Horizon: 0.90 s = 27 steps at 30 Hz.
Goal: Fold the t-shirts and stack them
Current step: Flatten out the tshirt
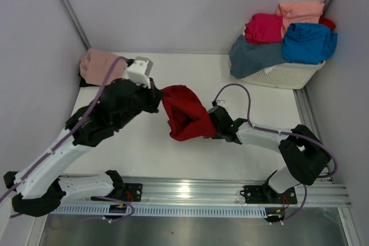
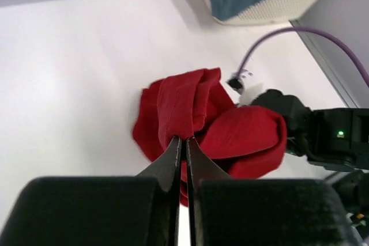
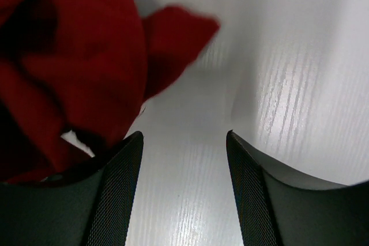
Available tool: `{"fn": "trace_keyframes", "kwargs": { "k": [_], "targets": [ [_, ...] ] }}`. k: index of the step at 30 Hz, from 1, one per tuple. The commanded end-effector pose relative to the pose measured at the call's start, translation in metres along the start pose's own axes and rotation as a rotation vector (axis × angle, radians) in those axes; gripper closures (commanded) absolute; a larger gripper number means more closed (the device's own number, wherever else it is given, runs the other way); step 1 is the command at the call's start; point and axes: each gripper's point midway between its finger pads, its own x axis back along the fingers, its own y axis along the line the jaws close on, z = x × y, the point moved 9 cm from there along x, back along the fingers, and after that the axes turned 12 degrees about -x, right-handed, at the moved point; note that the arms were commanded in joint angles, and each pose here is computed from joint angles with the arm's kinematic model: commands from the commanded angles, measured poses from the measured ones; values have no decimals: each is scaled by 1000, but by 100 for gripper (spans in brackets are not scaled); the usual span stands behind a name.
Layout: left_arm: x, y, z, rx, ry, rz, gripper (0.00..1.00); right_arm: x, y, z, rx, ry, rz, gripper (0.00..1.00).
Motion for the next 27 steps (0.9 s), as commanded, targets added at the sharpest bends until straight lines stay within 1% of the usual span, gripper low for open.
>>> {"fn": "trace_keyframes", "kwargs": {
  "k": [1,3,5,7,8,11,15,17,18,22,27],
  "targets": [
    [35,32,-5,-77,-15,-109,99,-2,18,-9,-17,-19,-62,37],
    [52,47,-5,-78,-40,-187,99,-4,18,-8,-20,-14,-64,36],
    [59,54,-1,-73,-47,-217,99,-5,20,-8,-25,-14,-74,37],
    [68,57,4,-51,-64,-204,99,-8,21,-8,-26,-13,-75,37],
    [64,57,12,-54,-42,-199,99,-9,22,-8,-27,-12,-74,36],
    [67,54,18,-25,-45,-154,99,-13,24,-9,-28,-9,-75,37],
    [65,52,27,2,-44,-137,100,-18,28,-13,-32,-36,-84,37],
    [63,50,32,7,-28,-124,99,-22,30,-23,-56,-58,-101,37],
    [62,50,34,6,-15,-123,99,-22,33,-26,-63,-49,-122,37],
    [58,50,47,9,21,-128,99,-11,52,-54,-72,-92,-157,37],
    [62,52,52,13,16,-136,99,5,62,-78,-105,-121,-233,36]
  ]
}}
